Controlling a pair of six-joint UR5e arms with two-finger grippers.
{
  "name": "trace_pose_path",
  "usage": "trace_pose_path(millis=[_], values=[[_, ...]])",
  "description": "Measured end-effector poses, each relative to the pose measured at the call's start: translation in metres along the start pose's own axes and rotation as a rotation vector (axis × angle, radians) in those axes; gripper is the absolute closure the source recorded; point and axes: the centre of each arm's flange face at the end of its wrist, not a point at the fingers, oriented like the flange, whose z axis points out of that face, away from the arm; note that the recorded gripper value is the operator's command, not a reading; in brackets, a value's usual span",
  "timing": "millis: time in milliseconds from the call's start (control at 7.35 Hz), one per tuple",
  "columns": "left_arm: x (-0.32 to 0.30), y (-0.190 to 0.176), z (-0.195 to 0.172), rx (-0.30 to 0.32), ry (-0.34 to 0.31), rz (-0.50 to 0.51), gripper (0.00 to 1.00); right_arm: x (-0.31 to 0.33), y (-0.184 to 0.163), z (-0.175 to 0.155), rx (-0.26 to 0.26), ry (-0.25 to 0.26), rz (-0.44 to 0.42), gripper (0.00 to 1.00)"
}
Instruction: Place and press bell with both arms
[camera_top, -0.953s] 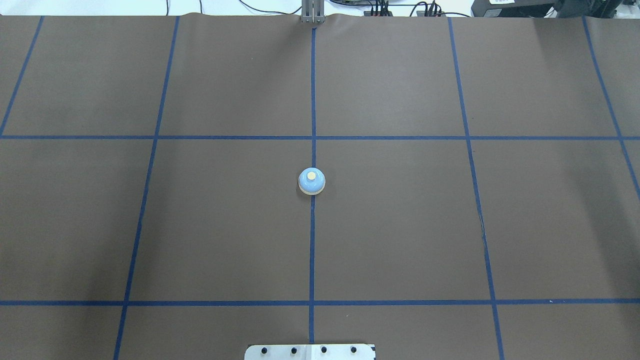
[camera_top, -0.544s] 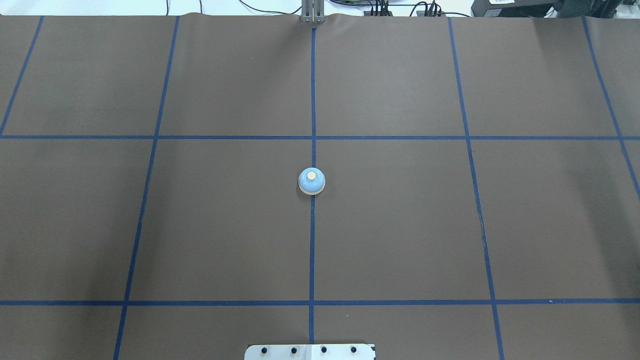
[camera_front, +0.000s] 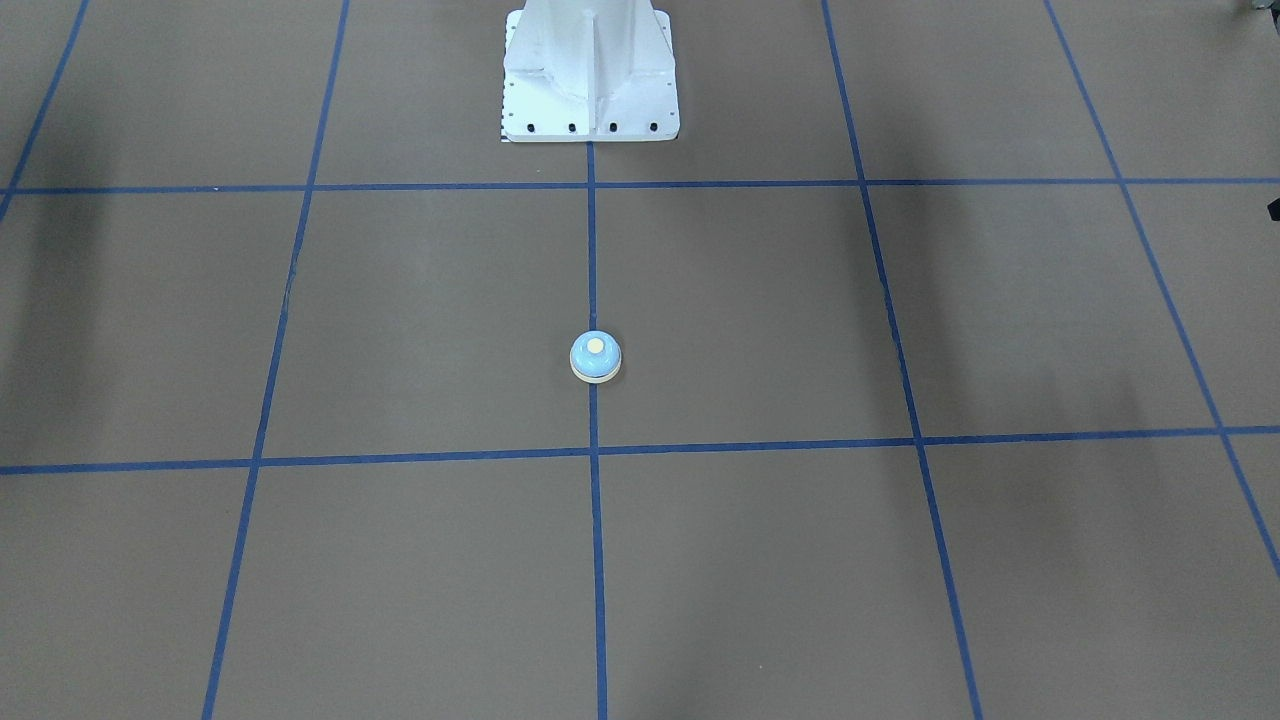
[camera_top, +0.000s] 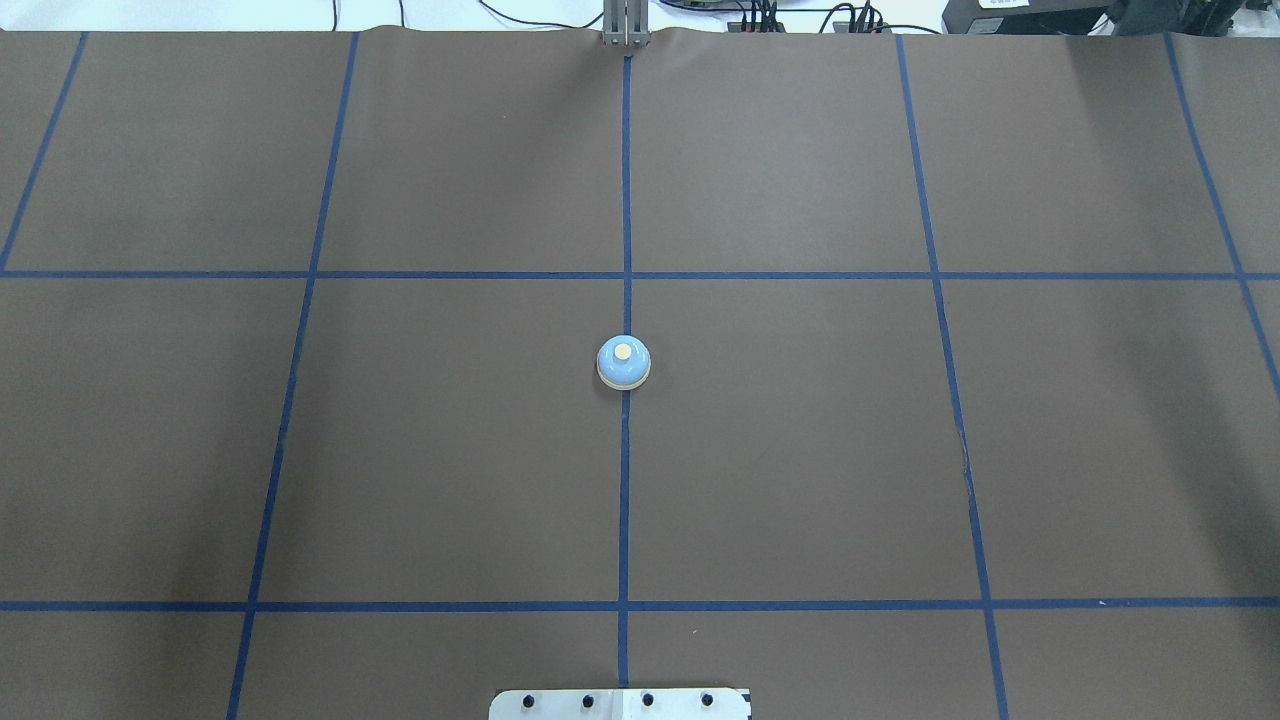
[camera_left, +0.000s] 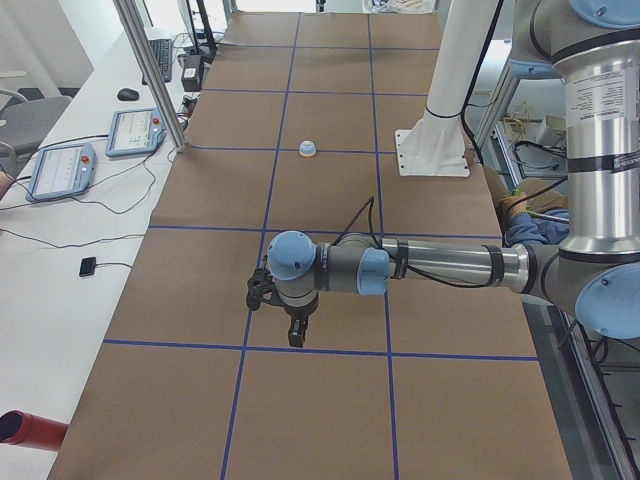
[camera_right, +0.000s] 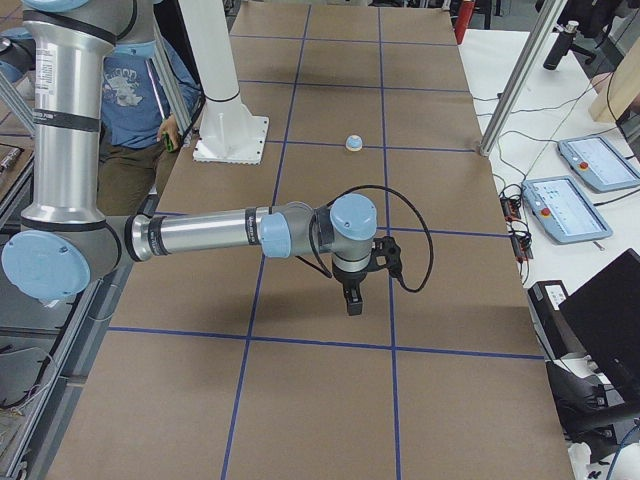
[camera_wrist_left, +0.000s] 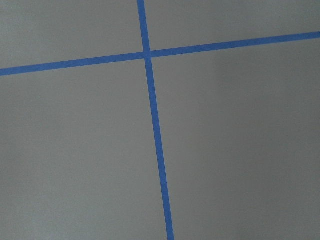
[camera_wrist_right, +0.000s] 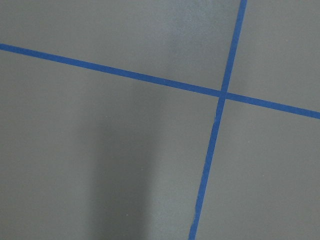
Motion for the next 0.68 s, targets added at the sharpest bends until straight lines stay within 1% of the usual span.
trace_pose_path(millis=[680], values=[[0.0084, -0.0052, -0.009, 0.02, -0.01, 0.016, 0.0, 0.0032, 0.0056, -0.0007, 0.0, -0.003, 0.015, 0.0]])
